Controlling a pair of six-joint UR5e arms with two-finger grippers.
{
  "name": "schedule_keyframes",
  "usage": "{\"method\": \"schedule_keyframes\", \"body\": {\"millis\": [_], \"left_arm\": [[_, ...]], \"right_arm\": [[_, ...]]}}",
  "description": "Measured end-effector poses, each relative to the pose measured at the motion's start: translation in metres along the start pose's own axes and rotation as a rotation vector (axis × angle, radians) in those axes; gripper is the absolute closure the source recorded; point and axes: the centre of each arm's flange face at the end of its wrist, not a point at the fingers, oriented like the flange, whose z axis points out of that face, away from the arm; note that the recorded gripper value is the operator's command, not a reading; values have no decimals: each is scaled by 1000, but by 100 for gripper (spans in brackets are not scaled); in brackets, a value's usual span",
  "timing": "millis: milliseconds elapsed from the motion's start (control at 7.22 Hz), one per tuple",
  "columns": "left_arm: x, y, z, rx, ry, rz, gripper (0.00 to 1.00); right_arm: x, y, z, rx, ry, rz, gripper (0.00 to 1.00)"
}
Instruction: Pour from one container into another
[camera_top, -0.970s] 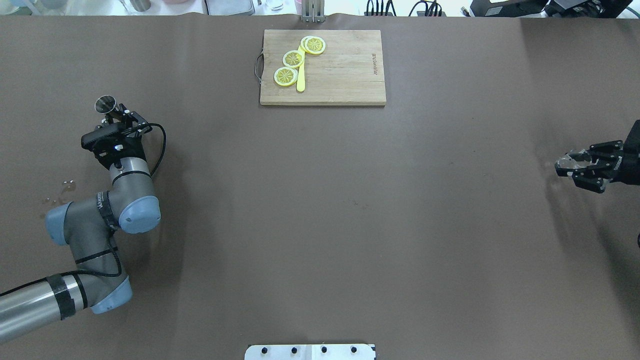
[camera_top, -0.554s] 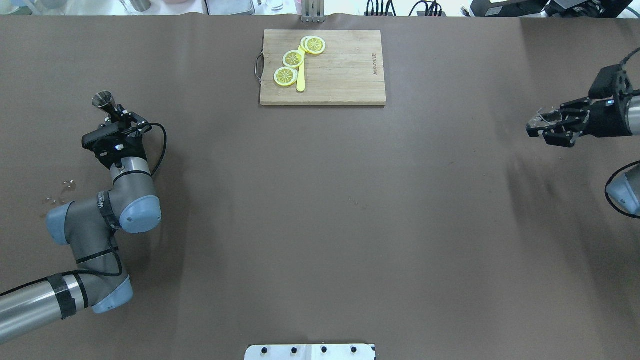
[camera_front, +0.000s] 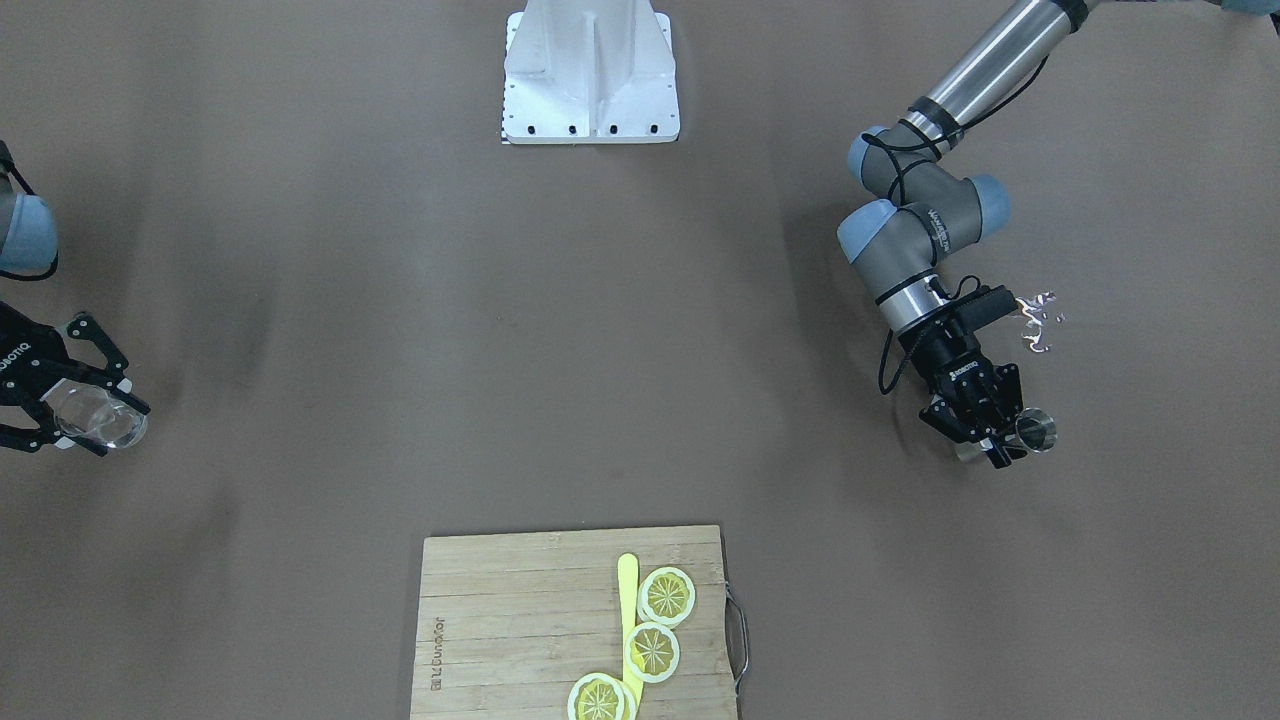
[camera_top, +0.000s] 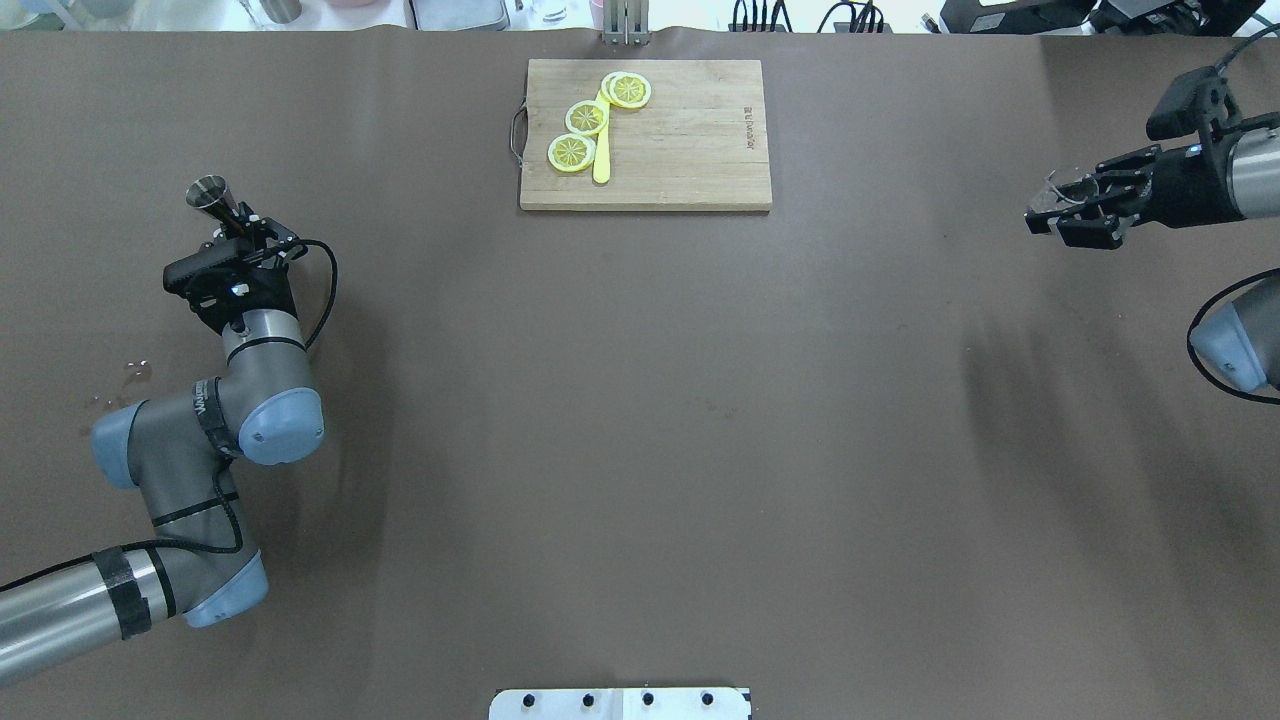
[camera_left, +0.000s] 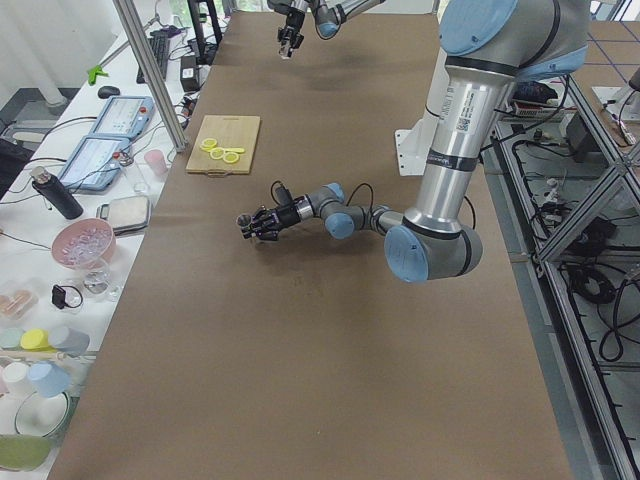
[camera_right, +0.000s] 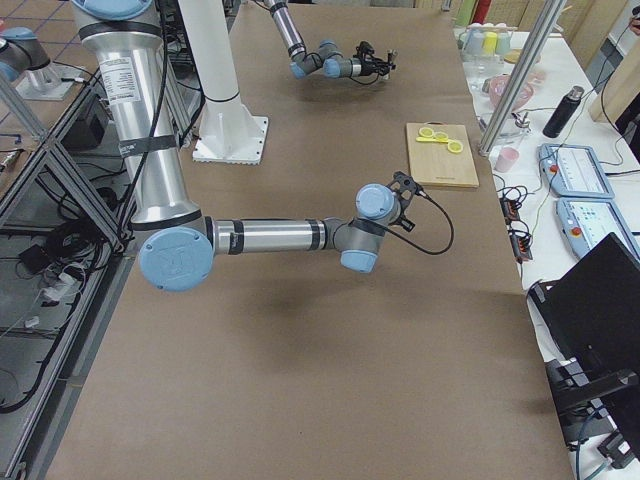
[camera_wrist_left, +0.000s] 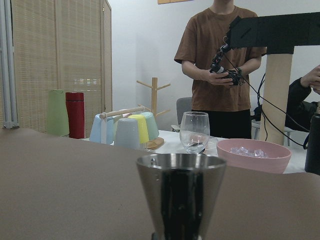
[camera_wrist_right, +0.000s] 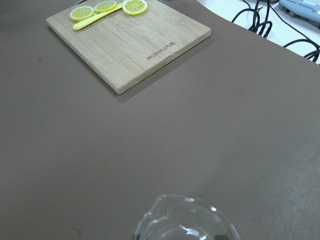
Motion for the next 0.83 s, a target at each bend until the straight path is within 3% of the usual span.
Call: {"method": "schedule_keyframes", "body": {"millis": [277, 831], "left_arm": [[13, -19, -13, -6, 27, 5, 100], [40, -51, -39, -51, 88, 111, 100]], "right_arm": [[-12, -26, -11, -11, 15, 0, 100], [-74, -80, -13, -89, 71, -53, 100]]}}
